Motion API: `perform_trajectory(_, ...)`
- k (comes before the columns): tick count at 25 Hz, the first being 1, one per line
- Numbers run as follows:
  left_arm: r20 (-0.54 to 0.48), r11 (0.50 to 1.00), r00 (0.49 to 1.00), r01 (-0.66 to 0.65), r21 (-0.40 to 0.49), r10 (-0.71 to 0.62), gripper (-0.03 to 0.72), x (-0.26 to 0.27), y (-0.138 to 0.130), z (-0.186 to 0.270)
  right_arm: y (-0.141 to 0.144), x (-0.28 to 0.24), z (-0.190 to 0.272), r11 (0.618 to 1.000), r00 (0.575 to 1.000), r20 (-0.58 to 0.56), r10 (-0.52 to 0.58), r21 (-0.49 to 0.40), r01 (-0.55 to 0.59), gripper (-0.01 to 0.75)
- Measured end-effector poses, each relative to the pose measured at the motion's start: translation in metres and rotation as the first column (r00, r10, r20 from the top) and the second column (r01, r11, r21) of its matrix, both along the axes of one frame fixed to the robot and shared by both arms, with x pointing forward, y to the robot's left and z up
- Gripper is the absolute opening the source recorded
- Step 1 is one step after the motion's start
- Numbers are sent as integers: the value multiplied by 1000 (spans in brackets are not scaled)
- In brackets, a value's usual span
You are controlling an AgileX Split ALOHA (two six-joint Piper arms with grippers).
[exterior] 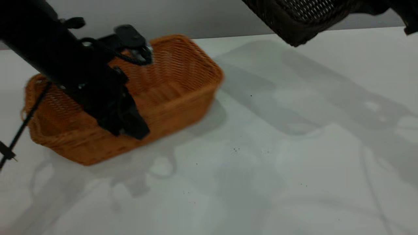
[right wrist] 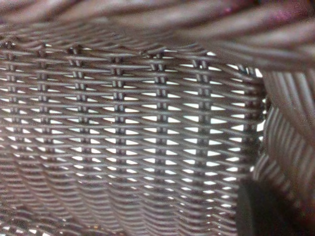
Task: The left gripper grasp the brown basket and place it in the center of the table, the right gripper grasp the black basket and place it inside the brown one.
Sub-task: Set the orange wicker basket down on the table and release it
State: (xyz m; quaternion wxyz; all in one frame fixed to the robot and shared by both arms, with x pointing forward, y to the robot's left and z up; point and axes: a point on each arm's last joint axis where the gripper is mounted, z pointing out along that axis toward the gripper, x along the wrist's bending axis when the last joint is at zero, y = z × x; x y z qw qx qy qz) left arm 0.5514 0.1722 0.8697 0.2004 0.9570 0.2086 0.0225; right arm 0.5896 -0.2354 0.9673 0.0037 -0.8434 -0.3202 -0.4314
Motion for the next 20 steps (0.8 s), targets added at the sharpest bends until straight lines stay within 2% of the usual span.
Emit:
perform_trajectory(4, 2, 997, 997, 83, 0, -83, 112, -12, -26, 0, 1, 1, 4, 997, 998, 14, 61, 41, -62, 120)
perform_trajectory(13, 38, 965, 965, 260, 9, -261, 112, -45, -84, 0, 2, 1, 4, 997, 998, 12, 55, 49, -56, 120)
perform_trajectory(20, 61, 957, 955, 290, 16, -291, 112, -53, -96, 0, 3, 1, 4, 996, 998, 14, 67, 57, -68, 120)
